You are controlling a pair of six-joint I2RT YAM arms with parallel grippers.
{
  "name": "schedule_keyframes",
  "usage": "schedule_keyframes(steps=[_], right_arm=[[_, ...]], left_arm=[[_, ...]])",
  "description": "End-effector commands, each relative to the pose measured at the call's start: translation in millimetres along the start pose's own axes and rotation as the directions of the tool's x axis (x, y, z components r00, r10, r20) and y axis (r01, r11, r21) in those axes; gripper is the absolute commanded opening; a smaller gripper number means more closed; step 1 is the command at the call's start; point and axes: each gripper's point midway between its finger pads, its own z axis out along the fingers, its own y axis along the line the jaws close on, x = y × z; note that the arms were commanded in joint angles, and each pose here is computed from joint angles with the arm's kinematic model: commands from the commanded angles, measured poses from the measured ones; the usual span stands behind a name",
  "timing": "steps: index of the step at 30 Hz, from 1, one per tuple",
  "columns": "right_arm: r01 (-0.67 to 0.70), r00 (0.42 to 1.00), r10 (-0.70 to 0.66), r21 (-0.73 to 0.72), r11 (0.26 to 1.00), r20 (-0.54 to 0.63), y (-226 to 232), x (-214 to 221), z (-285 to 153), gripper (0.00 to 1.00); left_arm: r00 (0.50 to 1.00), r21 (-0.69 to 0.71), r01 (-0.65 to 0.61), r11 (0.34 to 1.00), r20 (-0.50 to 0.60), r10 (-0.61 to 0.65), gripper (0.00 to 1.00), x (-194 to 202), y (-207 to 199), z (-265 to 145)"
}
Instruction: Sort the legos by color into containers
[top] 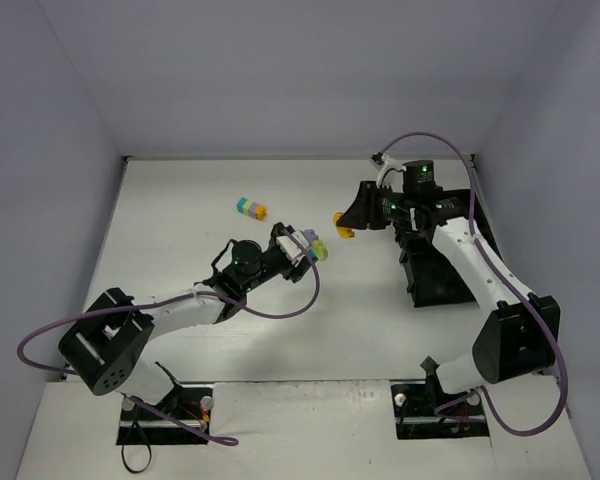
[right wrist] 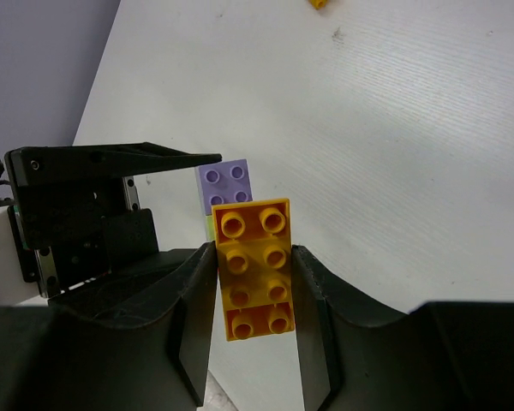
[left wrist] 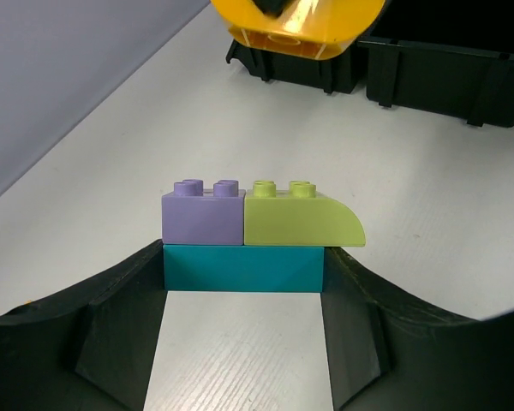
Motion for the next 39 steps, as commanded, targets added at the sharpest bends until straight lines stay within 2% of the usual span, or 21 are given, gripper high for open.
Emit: schedule_keyframes(steps=[1, 5, 7, 9, 11, 14, 18, 25, 33, 39], right_arm=[[0.078, 0.992, -0.079, 0.011, 0.997, 0.095, 13, -23, -19, 0.00], [0.028, 0.985, -0.054, 0.153, 0.988, 0.163, -16, -34, -35, 0.00], [-0.057, 0.978, 0.004, 0.250, 0.967, 0.208, -45, -35, -51, 0.00], [-0.158, 0.966, 0.061, 0.384, 0.910, 0.253, -83, -30, -67, 0.00], [-0.276, 0.943, 0.125, 0.516, 0.811, 0.307, -122, -21, -91, 0.00], [-0.365, 0.920, 0.176, 0.601, 0.711, 0.352, -154, -5, -117, 0.00], [-0.448, 0.886, 0.151, 0.724, 0.524, 0.439, -187, 4, -160, 0.00], [-0.549, 0.836, 0.129, 0.804, 0.231, 0.534, -236, 21, -215, 0.00], [-0.653, 0.751, 0.185, 0.755, 0.069, 0.633, -276, 41, -242, 0.00], [-0.654, 0.742, 0.223, 0.756, 0.027, 0.633, -296, 47, -235, 0.00]], left_arm=[[0.995, -0.024, -0.004, 1.000, 0.095, 0.007, 0.00, -29, 8, 1], [0.995, -0.041, -0.003, 0.999, 0.099, 0.007, 0.00, -31, 11, 1], [0.995, -0.053, 0.007, 0.999, 0.100, -0.002, 0.00, -31, 15, 0], [0.995, -0.062, 0.009, 0.998, 0.102, -0.003, 0.00, -33, 17, -2], [0.994, -0.068, 0.019, 0.997, 0.112, -0.011, 0.00, -38, 18, -4], [0.991, -0.078, 0.046, 0.996, 0.127, -0.035, 0.00, -46, 20, -9], [0.992, -0.079, 0.052, 0.996, 0.116, -0.042, 0.00, -51, 20, -16], [0.998, -0.054, -0.003, 0.999, 0.059, 0.006, 0.00, -49, 17, -23], [0.998, 0.020, -0.035, 0.999, 0.055, 0.034, 0.00, -57, 8, -21], [0.999, 0.024, -0.028, 0.999, 0.037, 0.027, 0.00, -55, 6, -26]])
